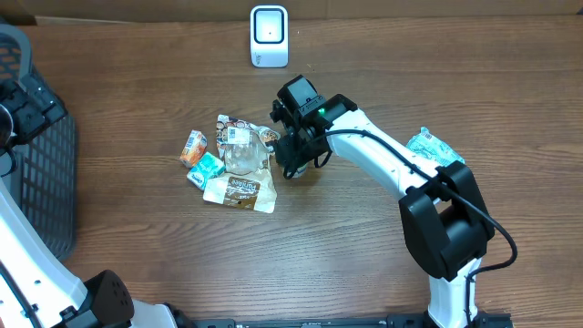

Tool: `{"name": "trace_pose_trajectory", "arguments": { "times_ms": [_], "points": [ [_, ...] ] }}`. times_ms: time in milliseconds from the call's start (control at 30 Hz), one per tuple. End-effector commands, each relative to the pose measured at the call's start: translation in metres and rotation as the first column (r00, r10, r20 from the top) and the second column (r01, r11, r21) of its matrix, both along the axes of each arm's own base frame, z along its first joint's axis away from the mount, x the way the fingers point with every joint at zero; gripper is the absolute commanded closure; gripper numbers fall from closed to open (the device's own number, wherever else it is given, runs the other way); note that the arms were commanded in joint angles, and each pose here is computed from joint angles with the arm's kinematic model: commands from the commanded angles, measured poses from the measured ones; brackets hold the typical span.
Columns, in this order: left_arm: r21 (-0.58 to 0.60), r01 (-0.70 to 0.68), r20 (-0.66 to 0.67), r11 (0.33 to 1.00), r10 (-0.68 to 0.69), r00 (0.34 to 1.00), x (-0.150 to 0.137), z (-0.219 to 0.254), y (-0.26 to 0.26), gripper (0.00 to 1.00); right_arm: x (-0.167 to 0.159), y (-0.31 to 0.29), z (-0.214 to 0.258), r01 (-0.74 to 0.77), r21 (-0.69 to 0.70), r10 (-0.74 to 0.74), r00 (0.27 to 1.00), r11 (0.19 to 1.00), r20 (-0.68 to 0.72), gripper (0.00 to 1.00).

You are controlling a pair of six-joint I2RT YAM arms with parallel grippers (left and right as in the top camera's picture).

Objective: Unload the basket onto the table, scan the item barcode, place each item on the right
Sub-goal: 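Lower the right gripper onto the jar lid and grasp the jar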

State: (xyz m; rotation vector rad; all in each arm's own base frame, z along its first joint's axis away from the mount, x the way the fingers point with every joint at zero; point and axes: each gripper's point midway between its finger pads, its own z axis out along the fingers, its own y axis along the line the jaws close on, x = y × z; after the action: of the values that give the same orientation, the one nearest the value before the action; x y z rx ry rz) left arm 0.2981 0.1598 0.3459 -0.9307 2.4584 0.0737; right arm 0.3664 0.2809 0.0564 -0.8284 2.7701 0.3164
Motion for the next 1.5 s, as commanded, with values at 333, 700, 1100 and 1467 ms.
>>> {"name": "trace_pose_trajectory", "arguments": {
  "times_ms": [333, 700, 1100, 1467],
  "points": [
    [0.013, 0.017, 0.006, 1.0, -0.017, 1.0, 0.001, 0.003, 0.002, 0.0, 0.004, -0.007, 0.037, 0.003, 0.061, -0.005, 0.999, 0.998, 0.032, 0.46],
    [0.013, 0.017, 0.006, 1.0, -0.017, 1.0, 0.001, 0.003, 0.002, 0.01, -0.015, -0.033, 0.067, -0.371, -0.098, 0.382, 0.916, 0.923, 0.125, 0.35],
    [0.013, 0.017, 0.006, 1.0, -0.017, 1.0, 0.001, 0.003, 0.002, 0.01, -0.01, -0.032, 0.065, -0.242, -0.055, 0.246, 0.963, 0.969, 0.107, 0.34],
    [0.013, 0.017, 0.006, 1.0, -0.017, 1.0, 0.001, 0.003, 0.002, 0.0, 0.003, -0.036, 0.072, -0.05, 0.091, 0.045, 0.997, 0.995, 0.057, 0.22]
  ]
}}
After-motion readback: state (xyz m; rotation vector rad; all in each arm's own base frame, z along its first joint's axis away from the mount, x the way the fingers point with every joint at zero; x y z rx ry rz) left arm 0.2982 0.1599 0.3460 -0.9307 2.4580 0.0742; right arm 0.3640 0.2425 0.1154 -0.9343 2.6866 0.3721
